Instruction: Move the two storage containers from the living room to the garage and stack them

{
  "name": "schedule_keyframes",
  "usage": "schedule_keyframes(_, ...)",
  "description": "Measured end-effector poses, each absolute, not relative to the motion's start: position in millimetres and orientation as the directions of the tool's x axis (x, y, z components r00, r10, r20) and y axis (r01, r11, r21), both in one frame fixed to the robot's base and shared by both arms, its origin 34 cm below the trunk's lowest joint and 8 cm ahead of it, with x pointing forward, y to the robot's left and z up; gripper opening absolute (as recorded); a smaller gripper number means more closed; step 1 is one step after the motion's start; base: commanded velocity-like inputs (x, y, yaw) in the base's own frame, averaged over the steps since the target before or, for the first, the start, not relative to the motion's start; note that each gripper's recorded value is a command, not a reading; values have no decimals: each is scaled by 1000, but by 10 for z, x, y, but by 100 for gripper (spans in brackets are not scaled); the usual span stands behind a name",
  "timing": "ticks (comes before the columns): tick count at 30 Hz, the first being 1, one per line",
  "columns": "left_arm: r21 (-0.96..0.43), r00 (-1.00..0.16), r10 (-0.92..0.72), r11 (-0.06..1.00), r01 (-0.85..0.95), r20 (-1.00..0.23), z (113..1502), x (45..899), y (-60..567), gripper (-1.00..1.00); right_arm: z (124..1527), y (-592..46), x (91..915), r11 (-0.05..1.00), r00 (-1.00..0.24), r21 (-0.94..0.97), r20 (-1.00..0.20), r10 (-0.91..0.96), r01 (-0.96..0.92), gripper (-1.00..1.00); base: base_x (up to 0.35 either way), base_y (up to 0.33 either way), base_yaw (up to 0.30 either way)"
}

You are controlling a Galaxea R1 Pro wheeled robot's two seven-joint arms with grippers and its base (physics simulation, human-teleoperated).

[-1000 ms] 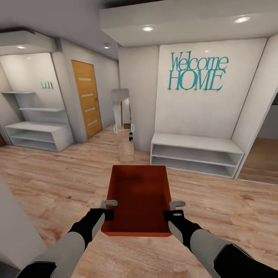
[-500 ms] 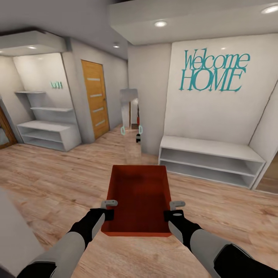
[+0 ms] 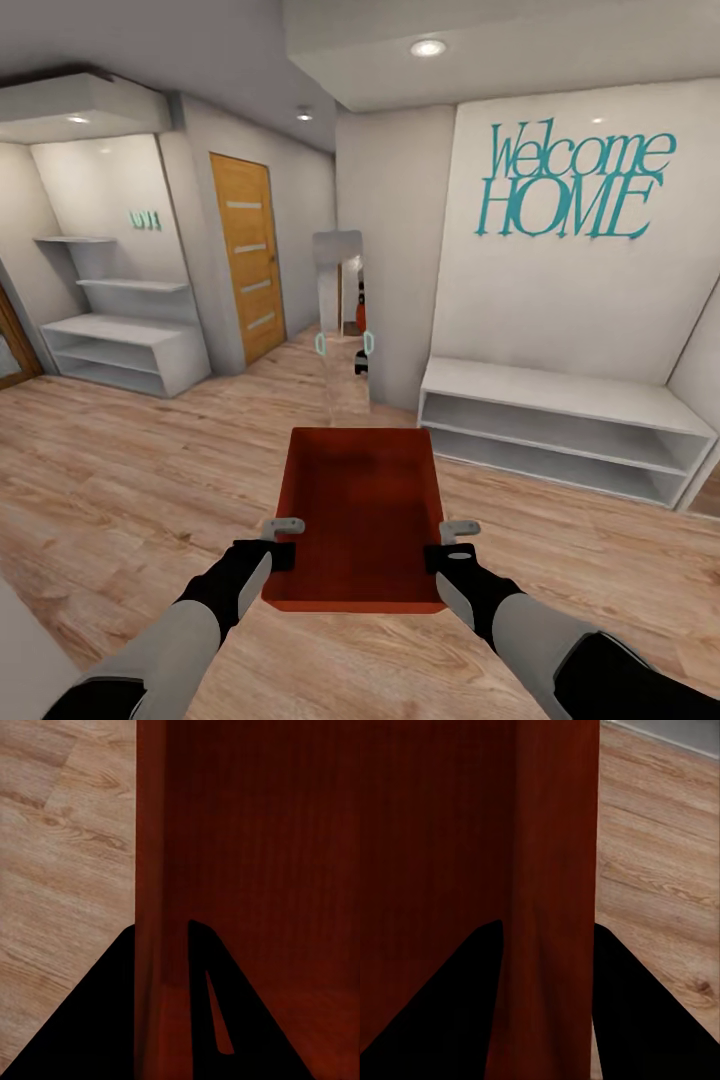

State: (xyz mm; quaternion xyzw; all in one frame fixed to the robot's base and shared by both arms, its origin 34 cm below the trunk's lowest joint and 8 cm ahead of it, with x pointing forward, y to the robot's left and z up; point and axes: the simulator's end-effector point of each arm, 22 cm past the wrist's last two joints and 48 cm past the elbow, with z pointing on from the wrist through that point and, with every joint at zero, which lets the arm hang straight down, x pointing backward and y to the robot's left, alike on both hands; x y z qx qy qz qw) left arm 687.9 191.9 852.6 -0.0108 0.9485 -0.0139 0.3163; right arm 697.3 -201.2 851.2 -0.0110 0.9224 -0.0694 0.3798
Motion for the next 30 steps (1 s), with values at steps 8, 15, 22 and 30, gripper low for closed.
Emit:
schedule_keyframes(8, -33, -799, -30, 999, -12, -600, 8527, 6880, 1920, -100, 8514, -2012, 6976, 990, -711, -136, -700, -73, 33, -100, 322, 0, 84)
schedule_keyframes(15, -34, -799, -30, 999, -12, -600, 8528, 6880, 1919, -100, 8515, -2012, 6977, 990, -711, -136, -700, -72, 33, -100, 322, 0, 265)
schedule_keyframes(22, -34, -799, -30, 999, -12, -600, 8528, 6880, 1919, -100, 8516, -2012, 6978, 990, -710, -135, -700, -72, 33, -100, 322, 0, 273)
schedule_keyframes(30, -34, -799, -30, 999, -12, -600, 8528, 6880, 1918, -100, 8516, -2012, 6978, 990, -710, -135, -700, -72, 33, -100, 322, 0, 260)
